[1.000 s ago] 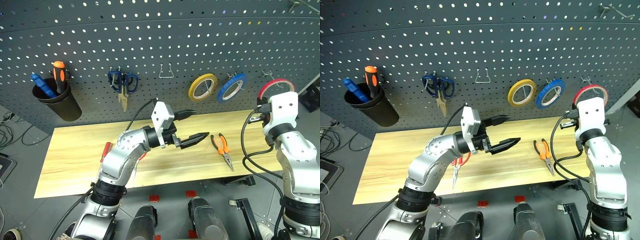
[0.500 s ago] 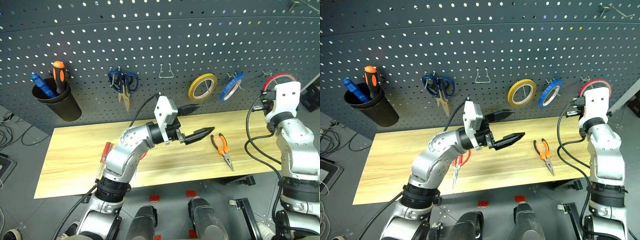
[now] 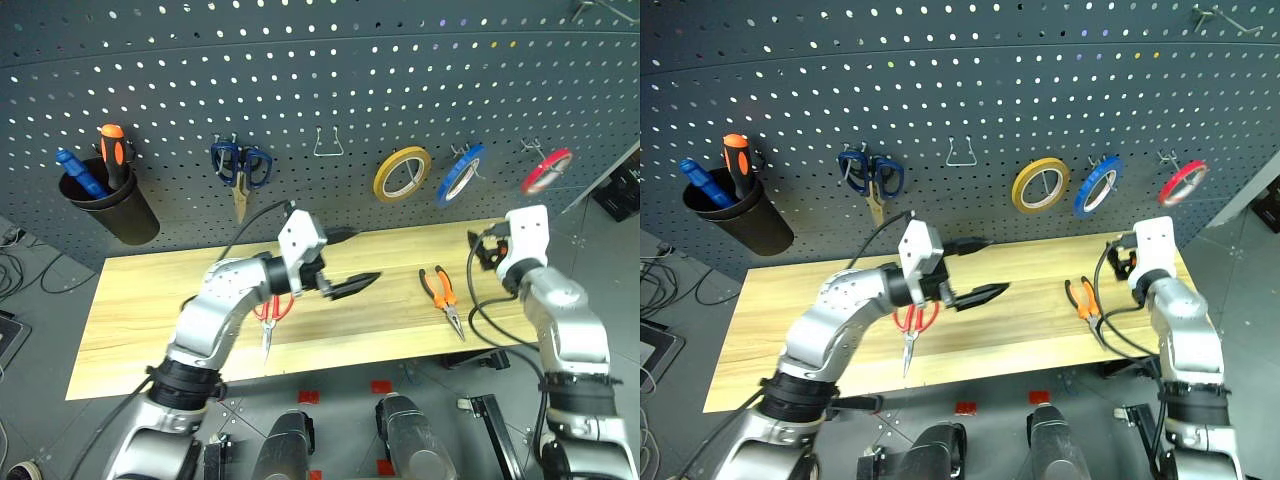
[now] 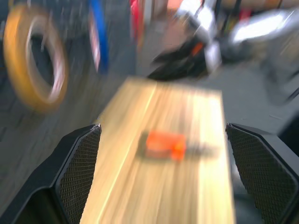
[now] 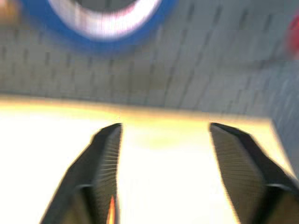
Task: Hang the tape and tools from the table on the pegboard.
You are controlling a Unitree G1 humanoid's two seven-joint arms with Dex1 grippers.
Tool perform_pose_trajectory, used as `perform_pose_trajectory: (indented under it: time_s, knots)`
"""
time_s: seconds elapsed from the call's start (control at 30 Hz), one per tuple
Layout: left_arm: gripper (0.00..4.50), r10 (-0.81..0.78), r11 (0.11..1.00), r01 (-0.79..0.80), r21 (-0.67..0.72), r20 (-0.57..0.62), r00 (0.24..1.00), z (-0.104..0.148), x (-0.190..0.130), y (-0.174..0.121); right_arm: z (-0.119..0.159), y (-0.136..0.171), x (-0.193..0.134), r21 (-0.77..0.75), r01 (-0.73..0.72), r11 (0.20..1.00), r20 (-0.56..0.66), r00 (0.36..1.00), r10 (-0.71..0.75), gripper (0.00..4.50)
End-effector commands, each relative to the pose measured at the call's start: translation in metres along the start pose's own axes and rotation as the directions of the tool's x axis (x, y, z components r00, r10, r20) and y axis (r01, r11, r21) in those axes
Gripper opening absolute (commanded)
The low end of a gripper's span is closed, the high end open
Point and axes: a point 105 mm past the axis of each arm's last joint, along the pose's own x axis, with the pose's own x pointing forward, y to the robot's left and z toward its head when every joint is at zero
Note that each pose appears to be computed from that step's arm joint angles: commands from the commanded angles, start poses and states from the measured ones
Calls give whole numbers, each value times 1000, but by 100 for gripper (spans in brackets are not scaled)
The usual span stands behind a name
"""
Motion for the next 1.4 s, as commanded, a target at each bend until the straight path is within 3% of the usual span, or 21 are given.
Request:
perform_pose_trajectory:
  time_s: [0.03, 0.13, 0.27, 0.57, 0.83, 1.07, 1.17, 1.3, 1.33, 1.4]
  knots:
    - [450, -57, 998, 58, 27, -41, 998, -4, -18, -4, -9, 24, -16, -3, -16, 1000, -65, 998, 16, 444]
    - [450, -105, 994, 106, 3, -115, 988, -21, -34, -11, -41, 52, -23, 9, -61, 998, -210, 976, 62, 444]
    - [450, -124, 992, 129, 15, -179, 976, -32, -44, -11, -55, 65, -15, 25, -56, 998, -320, 945, 61, 444]
    - [450, -102, 994, 108, 33, -160, 982, -29, -42, -5, -67, 58, 20, -101, -98, 990, -373, 926, 54, 444]
    - [450, -101, 995, 104, 7, -146, 984, -27, -43, -8, -82, 60, 27, -22, -121, 992, -455, 885, 98, 444]
    - [450, -126, 992, 125, -12, -57, 990, -14, -39, -14, -96, 57, 32, -9, -135, 991, -517, 849, 111, 444]
    - [450, -156, 987, 154, -40, -26, 987, -10, -42, -19, -104, 53, 30, -32, -160, 987, -554, 824, 116, 391]
    - [450, -150, 988, 149, -27, -6, 989, -9, -43, -19, -108, 51, 30, -63, -181, 982, -559, 821, 115, 256]
    - [450, -135, 991, 135, -16, -3, 991, -9, -43, -18, -102, 53, 33, -71, -185, 980, -531, 839, 120, 224]
    - [450, -140, 990, 140, -34, -3, 990, -12, -46, -21, -83, 59, 38, -80, -179, 981, -451, 884, 125, 212]
